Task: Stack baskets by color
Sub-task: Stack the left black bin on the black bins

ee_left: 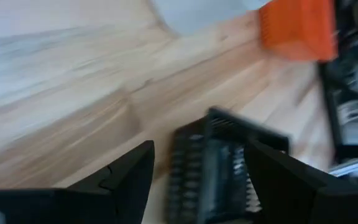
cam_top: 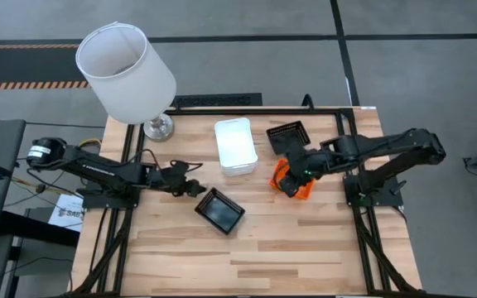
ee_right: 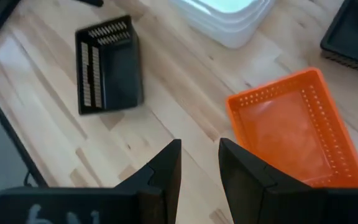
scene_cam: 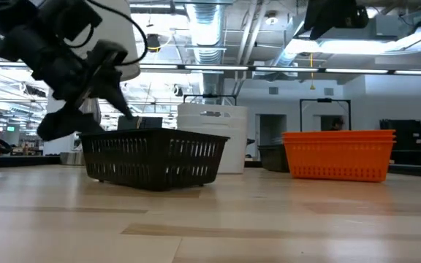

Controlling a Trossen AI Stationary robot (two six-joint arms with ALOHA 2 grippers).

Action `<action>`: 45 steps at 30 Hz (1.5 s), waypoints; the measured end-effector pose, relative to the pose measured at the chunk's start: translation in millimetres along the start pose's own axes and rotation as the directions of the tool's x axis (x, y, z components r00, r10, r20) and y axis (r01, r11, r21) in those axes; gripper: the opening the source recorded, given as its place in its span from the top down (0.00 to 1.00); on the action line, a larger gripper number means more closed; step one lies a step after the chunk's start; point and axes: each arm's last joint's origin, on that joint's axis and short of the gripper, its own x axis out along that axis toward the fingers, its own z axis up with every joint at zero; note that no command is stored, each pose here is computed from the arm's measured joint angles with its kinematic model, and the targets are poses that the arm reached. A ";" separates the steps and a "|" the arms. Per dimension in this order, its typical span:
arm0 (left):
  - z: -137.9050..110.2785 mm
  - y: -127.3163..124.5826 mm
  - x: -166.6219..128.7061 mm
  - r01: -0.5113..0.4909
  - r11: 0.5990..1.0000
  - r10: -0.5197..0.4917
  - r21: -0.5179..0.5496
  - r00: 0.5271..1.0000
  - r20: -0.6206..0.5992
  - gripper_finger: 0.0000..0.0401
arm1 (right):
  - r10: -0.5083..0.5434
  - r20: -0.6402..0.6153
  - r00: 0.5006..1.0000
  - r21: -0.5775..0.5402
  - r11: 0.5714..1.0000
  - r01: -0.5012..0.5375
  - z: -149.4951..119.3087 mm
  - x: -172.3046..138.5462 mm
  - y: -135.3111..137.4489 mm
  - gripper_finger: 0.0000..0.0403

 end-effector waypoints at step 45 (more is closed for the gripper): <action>-6.2 -40.0 -51.7 -0.258 0.938 0.268 0.231 0.963 -0.012 0.41 | 0.012 -0.022 1.000 -0.136 0.991 -0.015 16.5 236.5 46.6 0.68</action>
